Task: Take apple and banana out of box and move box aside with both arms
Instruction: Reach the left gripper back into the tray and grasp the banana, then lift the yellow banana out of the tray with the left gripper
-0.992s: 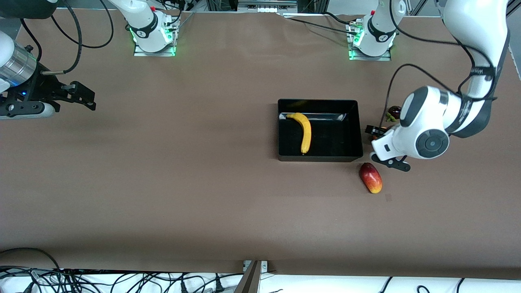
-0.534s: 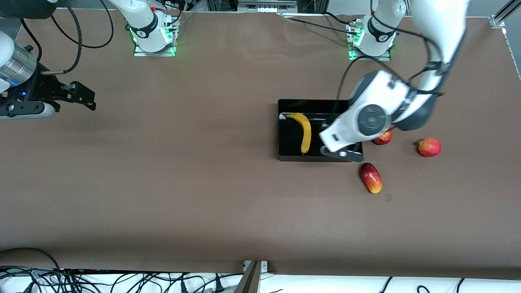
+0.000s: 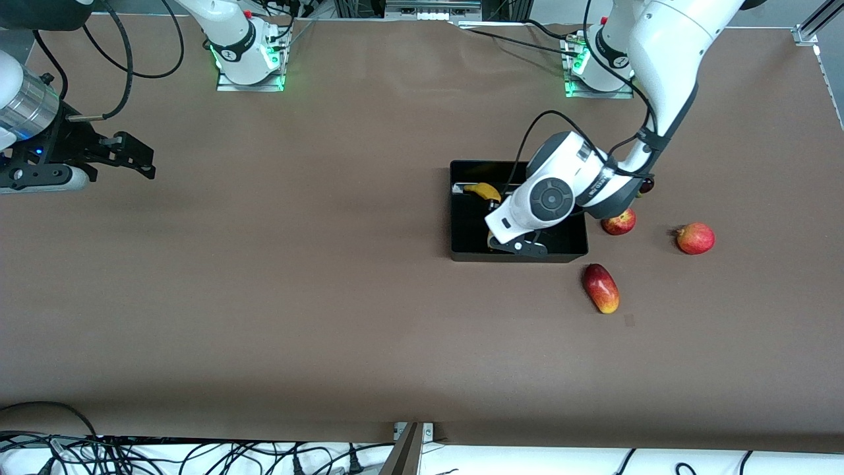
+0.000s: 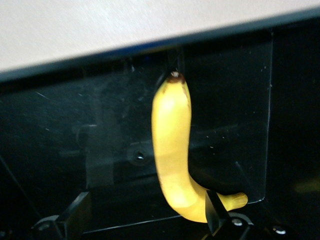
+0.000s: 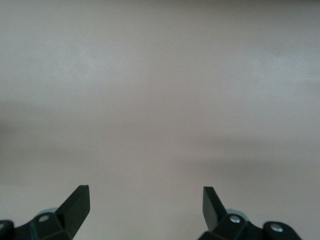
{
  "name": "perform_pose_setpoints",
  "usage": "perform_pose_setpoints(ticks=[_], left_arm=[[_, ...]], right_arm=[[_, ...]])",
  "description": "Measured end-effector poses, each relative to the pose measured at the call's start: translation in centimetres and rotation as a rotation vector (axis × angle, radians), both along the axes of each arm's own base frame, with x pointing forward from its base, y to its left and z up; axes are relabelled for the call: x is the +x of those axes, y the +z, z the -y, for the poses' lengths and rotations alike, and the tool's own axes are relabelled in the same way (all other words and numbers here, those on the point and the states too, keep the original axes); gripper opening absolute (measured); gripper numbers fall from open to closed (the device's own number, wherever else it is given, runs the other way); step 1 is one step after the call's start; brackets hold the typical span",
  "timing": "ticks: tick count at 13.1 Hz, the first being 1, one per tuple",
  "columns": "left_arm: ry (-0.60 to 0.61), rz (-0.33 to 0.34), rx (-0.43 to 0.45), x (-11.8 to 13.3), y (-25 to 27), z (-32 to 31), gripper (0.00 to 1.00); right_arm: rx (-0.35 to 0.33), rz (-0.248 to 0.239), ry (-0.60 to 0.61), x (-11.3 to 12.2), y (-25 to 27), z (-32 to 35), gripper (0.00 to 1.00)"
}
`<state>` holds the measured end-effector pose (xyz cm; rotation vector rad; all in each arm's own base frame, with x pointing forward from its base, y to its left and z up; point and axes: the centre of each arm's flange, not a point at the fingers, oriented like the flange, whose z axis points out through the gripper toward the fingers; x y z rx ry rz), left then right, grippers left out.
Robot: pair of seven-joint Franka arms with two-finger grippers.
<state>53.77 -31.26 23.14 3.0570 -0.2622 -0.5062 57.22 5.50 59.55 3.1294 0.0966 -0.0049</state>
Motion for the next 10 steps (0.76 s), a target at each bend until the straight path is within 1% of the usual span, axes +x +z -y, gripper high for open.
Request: perform_pose_setpoints(ticks=[2, 5, 8, 9, 10], left_arm=[[0.001, -0.019, 0.007, -0.6, -1.1, 0.3, 1.00], [-0.001, -0.012, -0.020, -1.2, -3.2, 1.4, 1.00], [0.002, -0.030, -0.026, -1.6, -5.1, 1.6, 1.00], [0.005, -0.035, -0.024, -1.5, -5.5, 1.4, 0.93], [0.007, -0.038, -0.023, -1.5, -5.7, 1.2, 0.81]], right_arm=[[0.000, 0.000, 0.000, 0.0, 0.0, 0.0, 1.00], [0.000, 0.000, 0.000, 0.0, 0.0, 0.0, 1.00], [0.000, 0.000, 0.000, 0.0, 0.0, 0.0, 1.00], [0.000, 0.000, 0.000, 0.0, 0.0, 0.0, 1.00], [0.000, 0.000, 0.000, 0.0, 0.0, 0.0, 1.00]])
